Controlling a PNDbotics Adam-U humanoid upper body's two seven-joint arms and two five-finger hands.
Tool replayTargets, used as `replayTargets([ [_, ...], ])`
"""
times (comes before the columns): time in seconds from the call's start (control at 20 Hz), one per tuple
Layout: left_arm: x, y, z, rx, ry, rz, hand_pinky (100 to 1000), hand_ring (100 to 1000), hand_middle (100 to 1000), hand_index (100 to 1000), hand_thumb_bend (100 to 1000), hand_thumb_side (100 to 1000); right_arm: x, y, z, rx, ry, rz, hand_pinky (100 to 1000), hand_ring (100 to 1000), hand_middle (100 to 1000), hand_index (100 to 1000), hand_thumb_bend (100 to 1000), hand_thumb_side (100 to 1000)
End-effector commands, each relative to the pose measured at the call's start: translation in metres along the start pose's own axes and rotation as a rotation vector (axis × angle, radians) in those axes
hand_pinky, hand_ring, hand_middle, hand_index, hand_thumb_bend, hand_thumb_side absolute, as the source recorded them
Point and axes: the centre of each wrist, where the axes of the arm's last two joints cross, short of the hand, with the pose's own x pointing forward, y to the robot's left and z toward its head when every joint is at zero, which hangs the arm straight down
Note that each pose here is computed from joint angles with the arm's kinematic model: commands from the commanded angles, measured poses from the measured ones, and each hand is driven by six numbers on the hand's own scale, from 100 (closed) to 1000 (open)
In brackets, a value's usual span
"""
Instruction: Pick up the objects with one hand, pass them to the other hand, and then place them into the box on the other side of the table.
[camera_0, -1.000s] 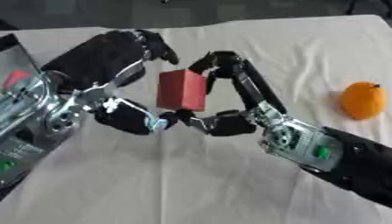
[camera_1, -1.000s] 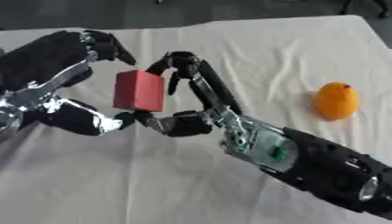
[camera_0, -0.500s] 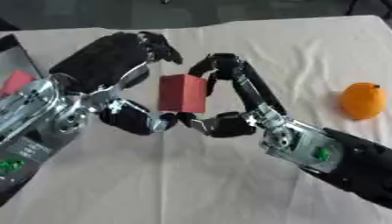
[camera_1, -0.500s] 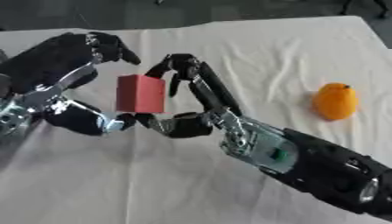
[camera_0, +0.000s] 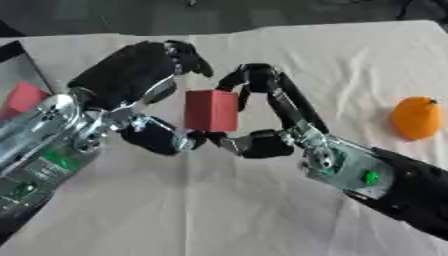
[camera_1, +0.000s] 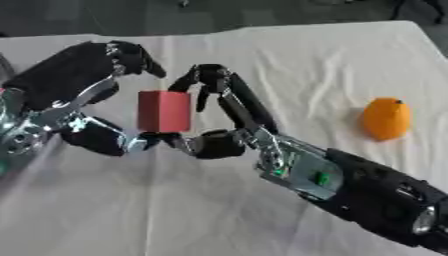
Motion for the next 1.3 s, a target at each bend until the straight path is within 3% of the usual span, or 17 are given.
replayTargets([
  [0.05, 0.003, 0.001, -0.006, 0.023, -0.017, -0.007, 807, 676, 664, 767, 495, 205, 0.012, -0.001, -0.009, 0.0, -0.066, -0.028, 371, 696, 508, 479, 453, 100],
  [0.6, 0.002, -0.011, -0.01, 0.004, -0.08, 0.0, 805, 665, 653, 748, 506, 223, 0.012, -0.002, -0.01, -0.007, -0.049, -0.042, 369, 698, 511, 482, 463, 100],
  [0.95, 0.008, -0.005, -0.009, 0.025, -0.124, 0.011, 807, 650, 633, 731, 439, 196, 0.013, -0.003, -0.012, -0.02, -0.045, -0.035, 367, 697, 511, 481, 463, 100],
  [1.3, 0.014, 0.007, -0.003, 0.045, -0.106, -0.017, 794, 674, 664, 764, 498, 179, 0.011, -0.002, -0.008, -0.022, -0.022, -0.011, 358, 694, 509, 479, 462, 100],
])
